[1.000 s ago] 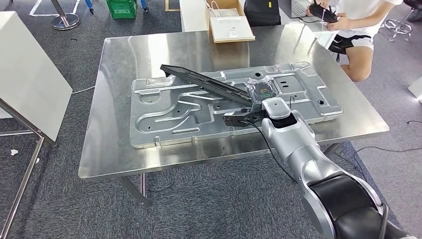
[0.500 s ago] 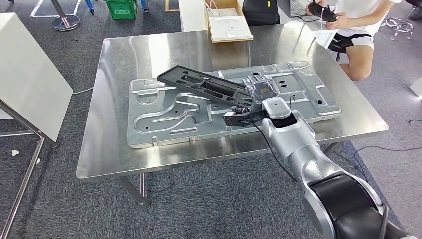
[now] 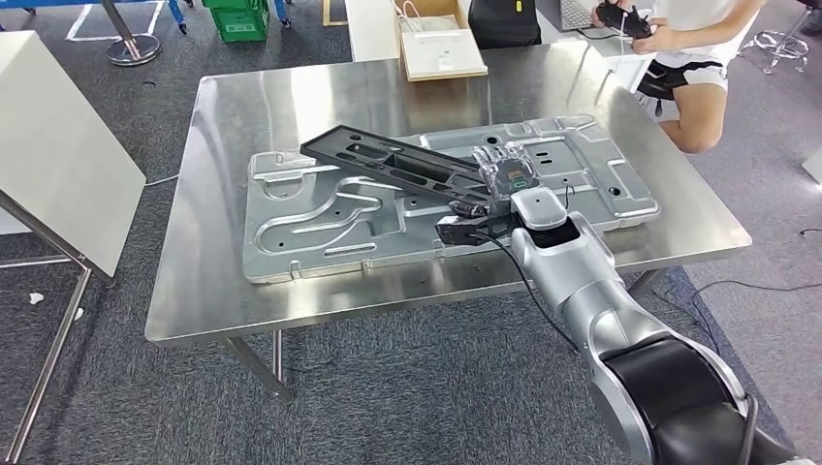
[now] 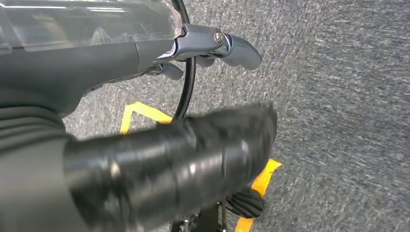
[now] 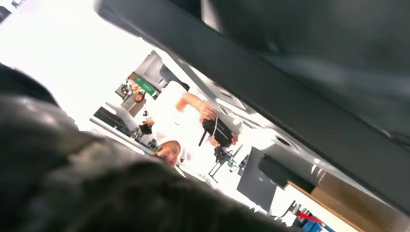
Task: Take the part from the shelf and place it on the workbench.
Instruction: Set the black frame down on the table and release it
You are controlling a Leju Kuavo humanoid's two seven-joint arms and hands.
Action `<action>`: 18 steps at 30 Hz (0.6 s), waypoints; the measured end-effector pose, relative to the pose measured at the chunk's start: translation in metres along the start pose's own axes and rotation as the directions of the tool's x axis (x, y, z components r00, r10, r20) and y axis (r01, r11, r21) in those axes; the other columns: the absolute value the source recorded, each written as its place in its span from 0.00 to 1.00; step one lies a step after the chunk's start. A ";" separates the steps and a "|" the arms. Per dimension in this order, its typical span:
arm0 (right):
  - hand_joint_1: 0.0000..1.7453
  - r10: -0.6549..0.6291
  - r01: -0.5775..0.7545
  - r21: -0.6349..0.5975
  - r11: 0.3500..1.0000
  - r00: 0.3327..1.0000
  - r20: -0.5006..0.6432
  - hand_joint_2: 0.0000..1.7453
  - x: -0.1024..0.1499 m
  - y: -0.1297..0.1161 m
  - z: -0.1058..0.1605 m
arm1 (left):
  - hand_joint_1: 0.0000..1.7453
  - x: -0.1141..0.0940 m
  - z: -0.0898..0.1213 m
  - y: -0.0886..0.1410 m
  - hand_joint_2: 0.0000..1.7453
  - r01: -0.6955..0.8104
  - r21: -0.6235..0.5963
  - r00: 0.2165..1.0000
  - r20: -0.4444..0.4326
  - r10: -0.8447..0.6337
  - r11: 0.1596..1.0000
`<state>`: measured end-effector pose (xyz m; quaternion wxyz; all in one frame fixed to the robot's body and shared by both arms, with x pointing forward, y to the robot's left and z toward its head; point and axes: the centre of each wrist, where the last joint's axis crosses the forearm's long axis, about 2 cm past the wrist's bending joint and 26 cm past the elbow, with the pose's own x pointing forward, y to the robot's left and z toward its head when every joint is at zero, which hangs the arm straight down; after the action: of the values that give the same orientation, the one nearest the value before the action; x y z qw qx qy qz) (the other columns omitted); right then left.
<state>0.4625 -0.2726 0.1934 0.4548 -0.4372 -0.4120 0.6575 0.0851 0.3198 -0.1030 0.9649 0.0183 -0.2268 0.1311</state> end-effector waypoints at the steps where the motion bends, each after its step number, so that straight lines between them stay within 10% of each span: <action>1: 0.00 0.000 0.000 0.000 1.000 1.000 0.000 0.00 0.000 0.000 0.000 | 0.00 0.000 0.000 0.000 0.00 0.000 0.000 1.000 0.000 0.000 1.000; 18: 0.00 0.012 -0.012 -0.018 1.000 1.000 -0.002 0.00 -0.001 -0.010 -0.002 | 0.00 0.004 -0.001 -0.001 0.00 0.002 -0.002 1.000 0.006 -0.002 1.000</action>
<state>0.4668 -0.2710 0.2024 0.4472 -0.4442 -0.4147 0.6563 0.0895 0.3198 -0.1022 0.9644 0.0181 -0.2296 0.1296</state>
